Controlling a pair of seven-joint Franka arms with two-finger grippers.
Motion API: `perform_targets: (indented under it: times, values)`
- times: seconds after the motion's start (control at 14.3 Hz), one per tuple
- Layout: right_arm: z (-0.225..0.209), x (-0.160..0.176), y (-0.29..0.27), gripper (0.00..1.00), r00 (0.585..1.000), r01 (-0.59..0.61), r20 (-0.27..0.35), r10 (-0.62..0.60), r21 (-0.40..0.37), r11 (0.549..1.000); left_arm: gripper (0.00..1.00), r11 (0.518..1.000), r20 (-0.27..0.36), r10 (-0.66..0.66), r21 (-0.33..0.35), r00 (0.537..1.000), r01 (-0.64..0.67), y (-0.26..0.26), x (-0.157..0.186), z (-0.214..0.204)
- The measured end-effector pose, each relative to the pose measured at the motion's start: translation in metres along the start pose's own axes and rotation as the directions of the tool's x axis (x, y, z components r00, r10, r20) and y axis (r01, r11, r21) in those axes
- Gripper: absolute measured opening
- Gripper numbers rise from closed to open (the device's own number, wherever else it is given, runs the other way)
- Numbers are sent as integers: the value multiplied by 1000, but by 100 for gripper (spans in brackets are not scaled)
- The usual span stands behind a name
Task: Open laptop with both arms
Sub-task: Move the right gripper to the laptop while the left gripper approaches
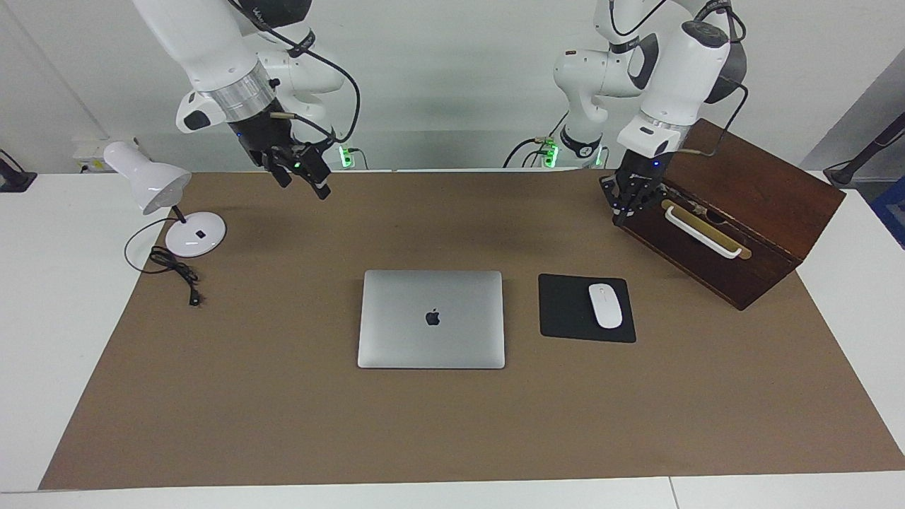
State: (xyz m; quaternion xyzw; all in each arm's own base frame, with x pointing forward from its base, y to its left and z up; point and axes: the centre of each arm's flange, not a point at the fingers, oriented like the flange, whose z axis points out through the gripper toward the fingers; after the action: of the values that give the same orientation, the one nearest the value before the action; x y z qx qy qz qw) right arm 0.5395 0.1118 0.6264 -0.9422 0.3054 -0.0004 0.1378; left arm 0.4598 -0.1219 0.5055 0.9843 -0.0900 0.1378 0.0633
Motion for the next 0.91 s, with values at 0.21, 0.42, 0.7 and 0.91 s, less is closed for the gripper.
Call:
perform_targets:
  times: [0.21,0.42,0.7,0.91]
  values:
    - [13,-20,-35,100,998,-55,-29,57,68,996,1,999,-68,48,-16,997,-49,21,-26,18]
    - [48,-29,-77,100,992,-99,-62,111,163,982,1,995,-112,91,-30,989,-95,39,-49,37]
    - [102,-39,-124,100,981,-155,-72,182,277,948,1,988,-196,133,-47,972,-145,61,-69,57]
    - [138,-39,-142,100,977,-161,-80,197,327,931,1,982,-237,161,-55,958,-179,75,-85,78]
